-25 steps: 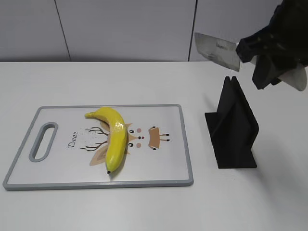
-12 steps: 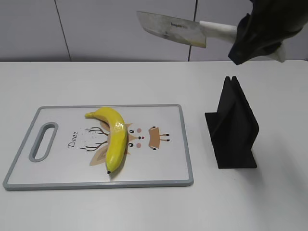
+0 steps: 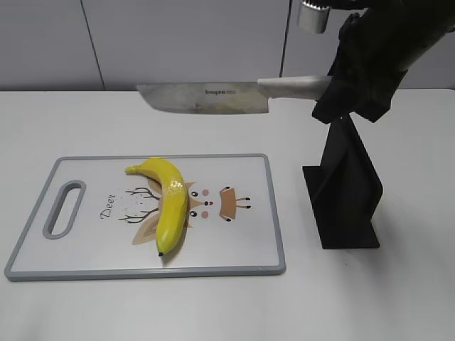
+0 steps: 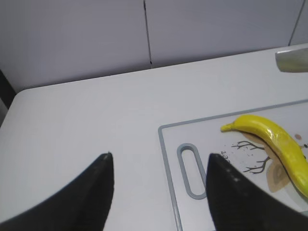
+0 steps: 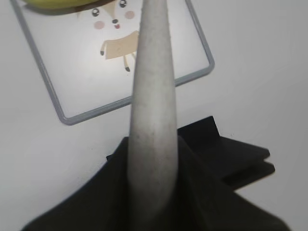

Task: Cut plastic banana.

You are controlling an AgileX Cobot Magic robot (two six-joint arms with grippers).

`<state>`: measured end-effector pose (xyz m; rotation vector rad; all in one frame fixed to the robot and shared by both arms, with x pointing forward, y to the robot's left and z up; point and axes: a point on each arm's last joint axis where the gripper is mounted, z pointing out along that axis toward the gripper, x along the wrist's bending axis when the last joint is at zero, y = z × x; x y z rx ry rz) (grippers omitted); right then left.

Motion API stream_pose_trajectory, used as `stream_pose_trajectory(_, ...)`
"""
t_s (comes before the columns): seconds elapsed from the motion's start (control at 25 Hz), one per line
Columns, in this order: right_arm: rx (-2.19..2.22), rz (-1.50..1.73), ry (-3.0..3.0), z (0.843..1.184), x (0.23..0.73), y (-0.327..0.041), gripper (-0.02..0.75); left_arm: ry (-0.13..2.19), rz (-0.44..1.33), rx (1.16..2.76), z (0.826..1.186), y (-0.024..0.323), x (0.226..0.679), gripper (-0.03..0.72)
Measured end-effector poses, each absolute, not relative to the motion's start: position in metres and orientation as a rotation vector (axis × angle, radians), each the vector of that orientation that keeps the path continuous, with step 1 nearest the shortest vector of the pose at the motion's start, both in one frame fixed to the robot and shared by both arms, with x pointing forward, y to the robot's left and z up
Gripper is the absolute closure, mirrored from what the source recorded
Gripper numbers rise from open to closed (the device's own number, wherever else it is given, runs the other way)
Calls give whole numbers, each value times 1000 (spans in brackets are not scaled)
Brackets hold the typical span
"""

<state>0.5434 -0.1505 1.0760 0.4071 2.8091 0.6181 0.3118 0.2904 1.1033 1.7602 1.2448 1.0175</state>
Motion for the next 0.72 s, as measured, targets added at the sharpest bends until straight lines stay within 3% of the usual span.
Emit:
stream_pose_trajectory(0.28, 129, 680, 2842, 1065, 556, -138, 572, 991, 858, 2083, 1114, 274, 391, 102)
stream_pose_trajectory(0.44, 77, 724, 2856, 1056, 570, -128, 572, 677, 715, 2294, 1109, 261, 437, 102)
stream_pose_trajectory(0.72, -53, 806, 2934, 1035, 584, -114, 572, 370, 445, 2385, 1107, 232, 499, 104)
